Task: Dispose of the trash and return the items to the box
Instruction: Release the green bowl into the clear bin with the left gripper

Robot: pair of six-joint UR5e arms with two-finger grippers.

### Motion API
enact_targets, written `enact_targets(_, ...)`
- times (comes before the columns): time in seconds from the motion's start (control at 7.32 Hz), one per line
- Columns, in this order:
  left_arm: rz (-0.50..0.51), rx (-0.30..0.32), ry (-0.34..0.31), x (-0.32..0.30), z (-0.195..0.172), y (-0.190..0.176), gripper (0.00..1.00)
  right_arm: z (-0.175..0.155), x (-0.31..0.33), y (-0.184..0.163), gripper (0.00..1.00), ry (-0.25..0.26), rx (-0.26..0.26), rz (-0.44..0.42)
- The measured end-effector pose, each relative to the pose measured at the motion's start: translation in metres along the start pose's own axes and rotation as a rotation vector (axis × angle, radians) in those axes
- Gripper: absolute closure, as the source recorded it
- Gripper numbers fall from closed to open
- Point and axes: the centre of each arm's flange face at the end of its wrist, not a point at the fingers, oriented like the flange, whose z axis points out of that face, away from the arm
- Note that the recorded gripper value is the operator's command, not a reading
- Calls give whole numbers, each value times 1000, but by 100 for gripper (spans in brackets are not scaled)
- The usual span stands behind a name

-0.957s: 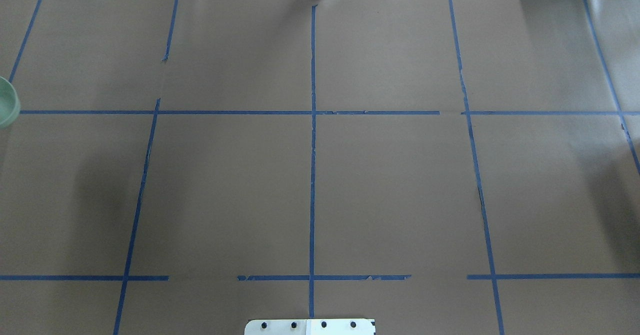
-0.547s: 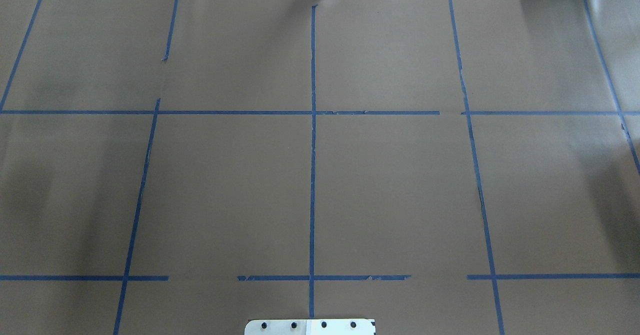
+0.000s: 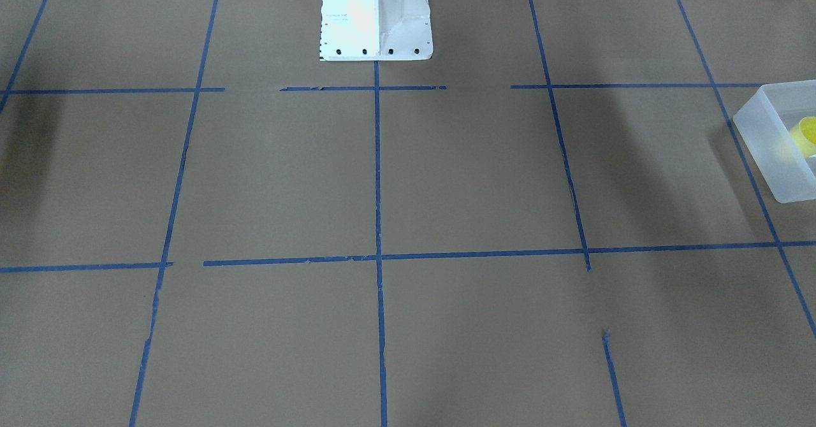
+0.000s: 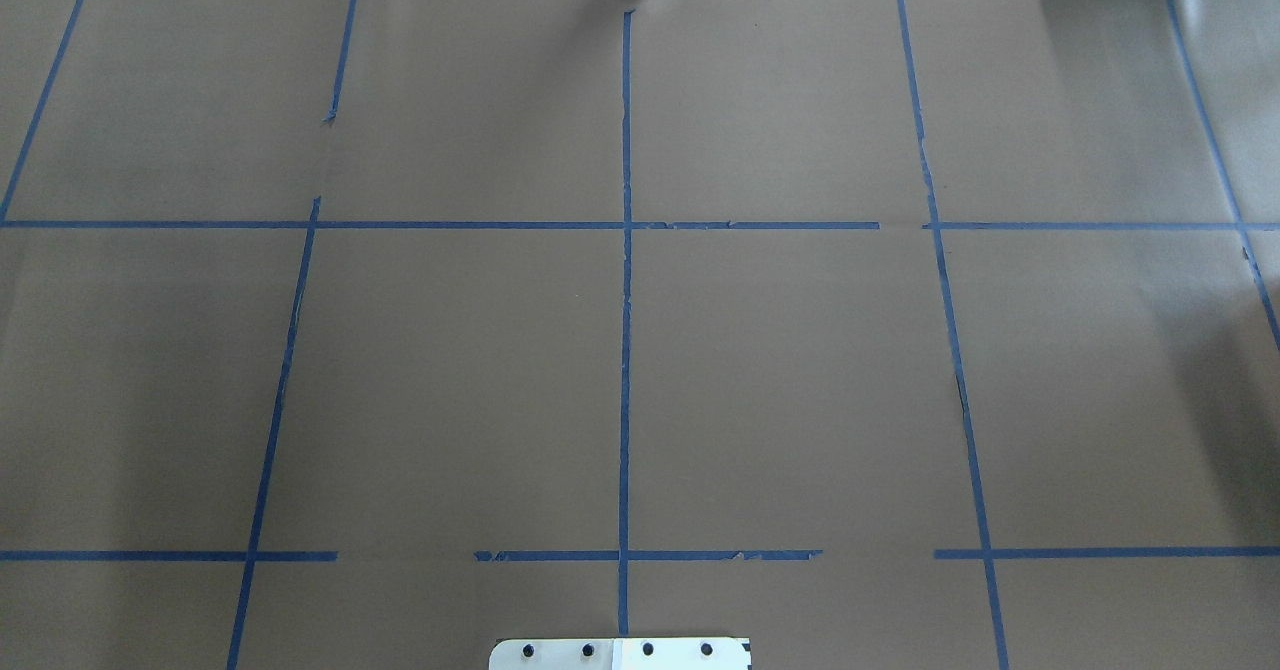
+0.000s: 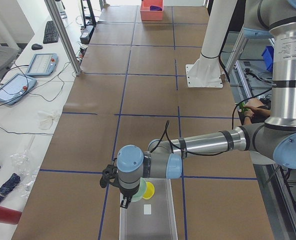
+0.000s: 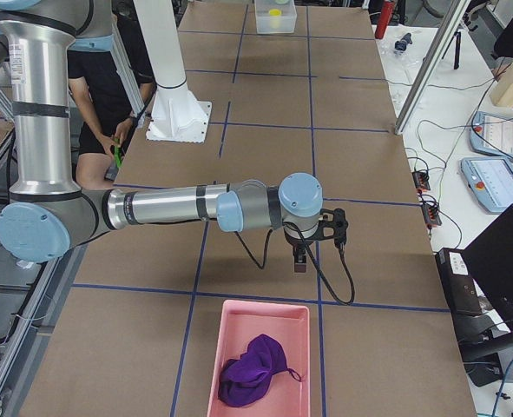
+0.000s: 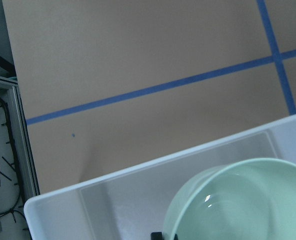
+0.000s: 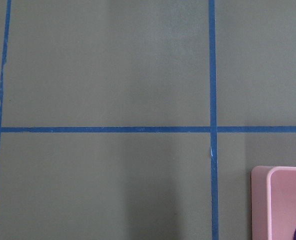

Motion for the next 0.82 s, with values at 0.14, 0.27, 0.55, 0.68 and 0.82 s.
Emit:
enact_targets(0.14, -5, -12, -22, -14, 8, 18, 100, 0, 0, -1, 0, 1, 0, -1)
enact_targets(0.27, -6, -19, -57, -27, 14, 31, 100, 0, 0, -1, 0, 3, 0, -2)
enact_targets(0.55, -11, -20, -89, -38, 17, 43, 0, 0, 0, -1, 0, 7, 1, -2)
enact_targets(0.68, -23, -19, -92, -39, 16, 45, 0, 0, 0, -1, 0, 7, 2, -3)
enact_targets(0.82, -37, -17, -93, -39, 15, 45, 0, -1, -1, -2, 0, 7, 3, -4)
